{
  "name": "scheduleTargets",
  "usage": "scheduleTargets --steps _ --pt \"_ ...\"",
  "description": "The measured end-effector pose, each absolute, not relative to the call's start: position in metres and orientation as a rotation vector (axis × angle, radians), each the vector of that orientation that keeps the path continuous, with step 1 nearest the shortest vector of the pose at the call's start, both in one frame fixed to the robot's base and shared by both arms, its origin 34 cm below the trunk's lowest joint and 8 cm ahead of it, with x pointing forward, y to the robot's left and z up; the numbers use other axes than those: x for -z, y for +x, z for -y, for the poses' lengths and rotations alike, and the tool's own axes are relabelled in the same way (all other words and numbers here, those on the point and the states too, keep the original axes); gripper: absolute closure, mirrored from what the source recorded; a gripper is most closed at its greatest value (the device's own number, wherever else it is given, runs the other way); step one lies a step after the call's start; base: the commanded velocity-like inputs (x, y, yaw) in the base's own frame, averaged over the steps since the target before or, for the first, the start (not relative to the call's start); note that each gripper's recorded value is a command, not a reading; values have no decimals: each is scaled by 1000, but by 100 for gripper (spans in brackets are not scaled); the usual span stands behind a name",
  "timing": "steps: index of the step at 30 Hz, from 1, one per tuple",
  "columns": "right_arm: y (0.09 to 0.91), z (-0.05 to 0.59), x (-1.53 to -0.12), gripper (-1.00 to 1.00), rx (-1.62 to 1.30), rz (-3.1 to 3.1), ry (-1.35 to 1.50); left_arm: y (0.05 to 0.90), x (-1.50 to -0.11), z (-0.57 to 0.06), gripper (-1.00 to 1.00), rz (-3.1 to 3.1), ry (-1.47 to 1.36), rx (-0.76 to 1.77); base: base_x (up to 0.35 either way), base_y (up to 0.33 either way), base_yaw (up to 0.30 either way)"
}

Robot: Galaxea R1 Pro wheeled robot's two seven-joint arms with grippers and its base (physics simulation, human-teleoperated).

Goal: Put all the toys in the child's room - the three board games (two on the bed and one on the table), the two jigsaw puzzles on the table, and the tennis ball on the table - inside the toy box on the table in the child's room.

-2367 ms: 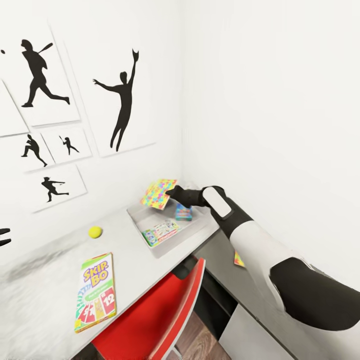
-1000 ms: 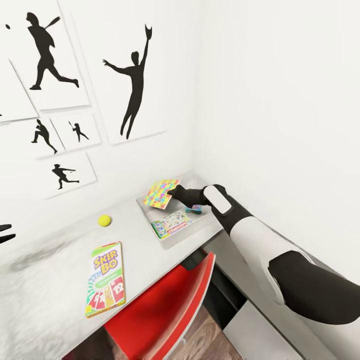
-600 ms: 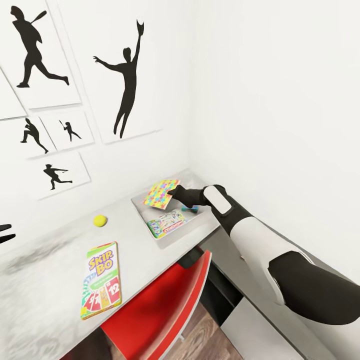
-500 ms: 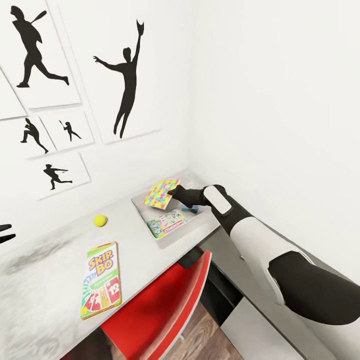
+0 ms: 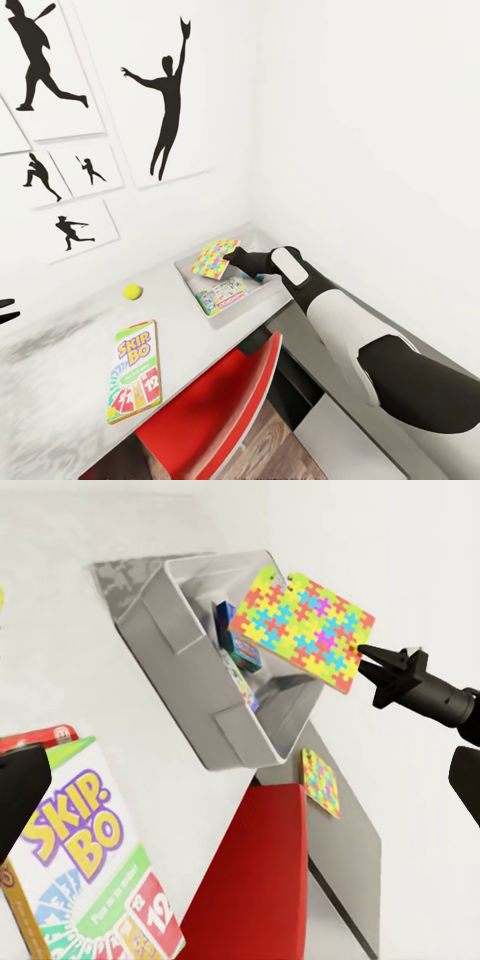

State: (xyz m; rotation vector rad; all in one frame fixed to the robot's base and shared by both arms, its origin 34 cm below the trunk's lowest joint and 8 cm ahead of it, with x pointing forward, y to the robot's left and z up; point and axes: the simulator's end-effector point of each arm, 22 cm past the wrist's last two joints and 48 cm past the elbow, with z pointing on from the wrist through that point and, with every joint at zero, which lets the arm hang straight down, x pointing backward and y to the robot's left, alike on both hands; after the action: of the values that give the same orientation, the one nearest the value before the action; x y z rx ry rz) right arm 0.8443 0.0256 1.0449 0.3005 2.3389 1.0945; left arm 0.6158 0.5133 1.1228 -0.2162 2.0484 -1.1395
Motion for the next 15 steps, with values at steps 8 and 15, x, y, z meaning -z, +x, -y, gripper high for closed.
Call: scheduleTargets --steps 8,15 --pt "845 -26 -1036 100 -1097 -2350 308 617 -1118 -515 -100 -2056 -225 1139 0 0 0" --pt "845 -26 -1030 100 -1097 -2357 313 618 -1115 -515 -100 -2062 -229 1137 0 0 0"
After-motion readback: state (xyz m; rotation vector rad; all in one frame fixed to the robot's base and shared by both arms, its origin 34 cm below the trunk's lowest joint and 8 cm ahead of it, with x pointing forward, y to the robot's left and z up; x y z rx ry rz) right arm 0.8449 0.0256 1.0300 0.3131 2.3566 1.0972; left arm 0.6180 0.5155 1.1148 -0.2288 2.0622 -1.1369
